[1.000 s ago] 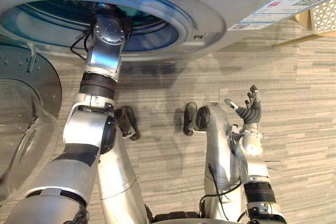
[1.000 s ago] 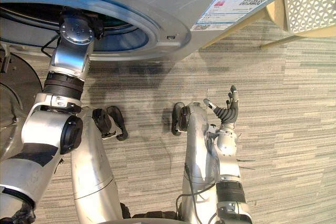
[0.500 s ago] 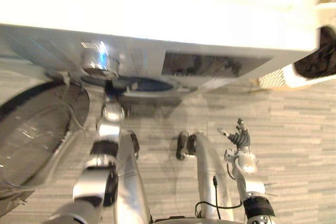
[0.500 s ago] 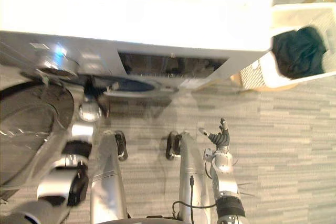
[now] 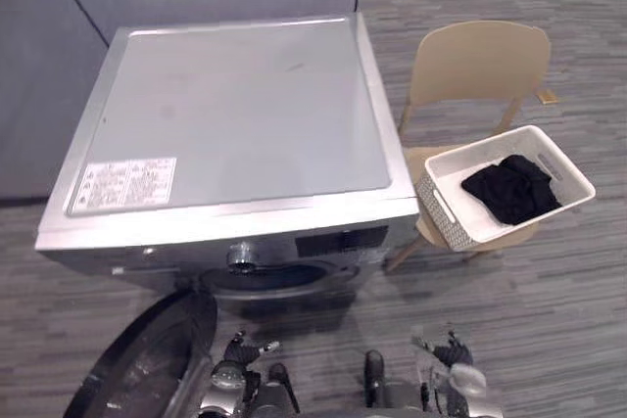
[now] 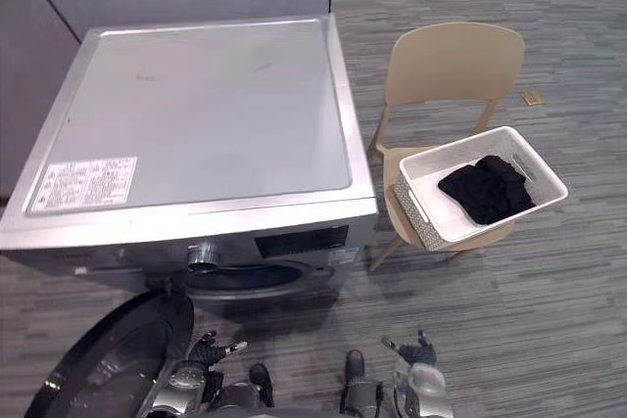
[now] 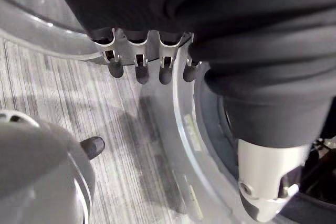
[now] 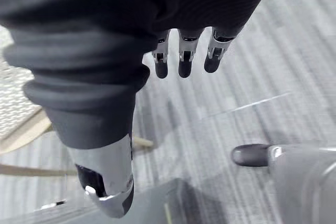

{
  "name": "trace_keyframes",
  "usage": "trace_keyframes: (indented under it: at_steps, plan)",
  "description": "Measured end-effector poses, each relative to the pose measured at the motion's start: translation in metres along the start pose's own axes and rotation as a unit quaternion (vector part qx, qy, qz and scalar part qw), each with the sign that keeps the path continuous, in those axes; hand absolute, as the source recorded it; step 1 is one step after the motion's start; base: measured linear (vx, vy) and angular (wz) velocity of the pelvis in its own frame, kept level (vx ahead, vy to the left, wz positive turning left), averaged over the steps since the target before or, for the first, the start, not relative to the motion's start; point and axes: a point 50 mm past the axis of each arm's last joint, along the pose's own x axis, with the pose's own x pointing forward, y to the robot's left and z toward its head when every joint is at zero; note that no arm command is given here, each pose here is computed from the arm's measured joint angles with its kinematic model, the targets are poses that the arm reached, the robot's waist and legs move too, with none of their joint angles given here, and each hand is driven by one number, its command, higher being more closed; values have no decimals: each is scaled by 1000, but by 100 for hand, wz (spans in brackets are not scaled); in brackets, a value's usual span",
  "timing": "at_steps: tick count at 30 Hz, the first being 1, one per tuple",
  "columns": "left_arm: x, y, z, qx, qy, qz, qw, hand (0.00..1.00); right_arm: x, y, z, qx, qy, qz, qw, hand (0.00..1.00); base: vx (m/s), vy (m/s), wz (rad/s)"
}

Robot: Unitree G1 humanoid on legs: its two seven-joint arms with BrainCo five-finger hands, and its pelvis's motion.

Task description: Pick up the laundry basket with both hands and put the clothes into the washing machine.

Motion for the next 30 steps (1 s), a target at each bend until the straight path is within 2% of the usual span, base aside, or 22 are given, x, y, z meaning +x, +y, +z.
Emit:
trace_keyframes:
  at_steps: [8, 13, 18, 20, 23, 26, 30]
  plan:
    - [1, 14, -11, 20, 12, 14, 1000, 0, 6, -2, 23, -6, -28, 3, 1000, 0, -57, 11, -73]
    - [-1, 8, -15, -4, 18, 9, 1000, 0, 8, 15, 57, -13, -73, 19, 997, 0, -92, -57, -190]
    - [-1, 6, -12, 5, 10, 13, 1000, 0, 7, 10, 44, -41, -62, 13, 997, 0, 145, -225, -192]
    - [-2, -4, -10, 1, 7, 0, 1000, 0, 8, 8, 47, -50, -64, 3, 997, 0, 129, -135, -185]
    - [-4, -15, 3, -30, -18, -10, 999, 0, 10, 2, 55, -53, -73, -12, 996, 0, 163, -3, -171]
    - [-5, -13, 8, -46, -31, -3, 998, 0, 11, -3, 50, -58, -66, -19, 996, 0, 215, 104, -167]
    - [-5, -19, 4, -58, -20, -7, 998, 0, 11, -11, 42, -66, -54, -28, 996, 0, 320, 97, -42]
